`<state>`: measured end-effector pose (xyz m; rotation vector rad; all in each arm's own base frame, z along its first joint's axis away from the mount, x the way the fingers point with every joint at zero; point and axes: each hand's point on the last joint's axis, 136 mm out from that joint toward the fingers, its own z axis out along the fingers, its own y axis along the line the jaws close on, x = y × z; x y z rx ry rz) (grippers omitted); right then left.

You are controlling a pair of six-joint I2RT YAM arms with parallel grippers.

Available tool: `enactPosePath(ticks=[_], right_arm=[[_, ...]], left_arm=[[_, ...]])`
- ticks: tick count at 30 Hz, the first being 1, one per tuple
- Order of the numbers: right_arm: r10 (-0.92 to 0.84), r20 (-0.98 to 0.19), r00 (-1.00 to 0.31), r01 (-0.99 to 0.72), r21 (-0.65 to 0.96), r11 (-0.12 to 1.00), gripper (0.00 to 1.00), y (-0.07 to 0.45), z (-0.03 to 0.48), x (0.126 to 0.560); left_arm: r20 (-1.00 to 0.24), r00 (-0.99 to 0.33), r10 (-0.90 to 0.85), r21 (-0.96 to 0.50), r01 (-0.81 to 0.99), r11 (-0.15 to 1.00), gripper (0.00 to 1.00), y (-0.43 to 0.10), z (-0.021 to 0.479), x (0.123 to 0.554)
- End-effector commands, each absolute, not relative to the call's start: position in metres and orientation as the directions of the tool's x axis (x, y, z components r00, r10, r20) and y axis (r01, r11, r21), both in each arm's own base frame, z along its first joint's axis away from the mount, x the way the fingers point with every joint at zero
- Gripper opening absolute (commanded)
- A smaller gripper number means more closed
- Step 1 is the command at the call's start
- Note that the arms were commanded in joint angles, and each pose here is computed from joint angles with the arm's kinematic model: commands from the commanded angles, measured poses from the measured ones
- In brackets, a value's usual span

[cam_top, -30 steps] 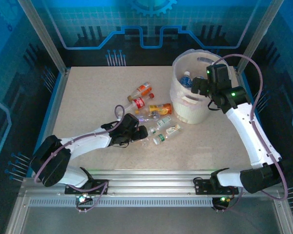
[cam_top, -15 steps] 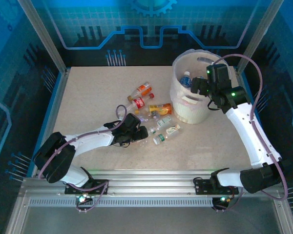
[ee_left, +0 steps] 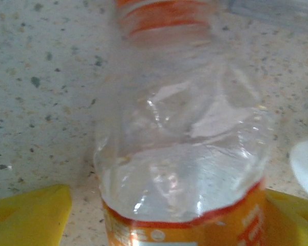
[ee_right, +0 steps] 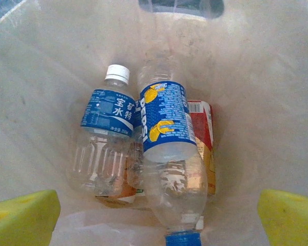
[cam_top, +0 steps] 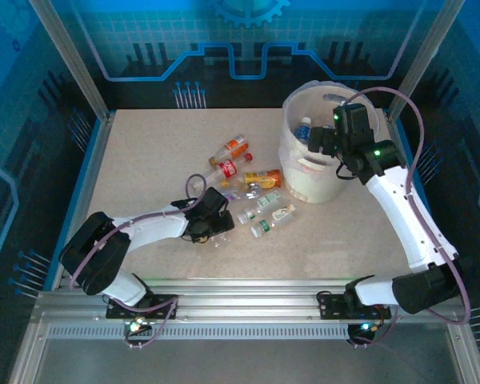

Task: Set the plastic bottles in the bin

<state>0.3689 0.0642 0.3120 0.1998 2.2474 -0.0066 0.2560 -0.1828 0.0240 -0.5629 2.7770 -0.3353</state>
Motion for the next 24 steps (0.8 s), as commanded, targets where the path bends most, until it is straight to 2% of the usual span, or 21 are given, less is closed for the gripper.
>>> enactPosePath(ticks=[1,5,13,17,24], right_arm=[[0.136,-0.732,-0.667,0.126,0.069,0.990,1.00,0.077,0.298,0.370],[0.121,-0.733,-0.669,0.120,0.055,0.991,1.00,0.081,0.299,0.372],[0.115,-0.748,-0.654,0.142,0.028,0.990,1.00,0.075,0.306,0.368],[0.119,-0.759,-0.640,0.146,0.031,0.989,1.00,0.072,0.313,0.362],[0.125,-0.786,-0.605,0.116,0.068,0.991,1.00,0.075,0.330,0.350]], left_arm=[[-0.183,-0.883,-0.432,-0.199,-0.397,0.896,0.87,-0.164,0.007,0.239],[-0.174,-0.894,-0.413,-0.164,-0.388,0.907,0.81,-0.158,0.001,0.233],[-0.189,-0.899,-0.394,-0.141,-0.373,0.917,0.59,-0.153,0.003,0.233],[-0.224,-0.891,-0.395,-0.147,-0.370,0.917,0.53,-0.148,0.011,0.233],[-0.366,-0.857,-0.363,-0.188,-0.314,0.931,0.53,-0.137,0.054,0.244]])
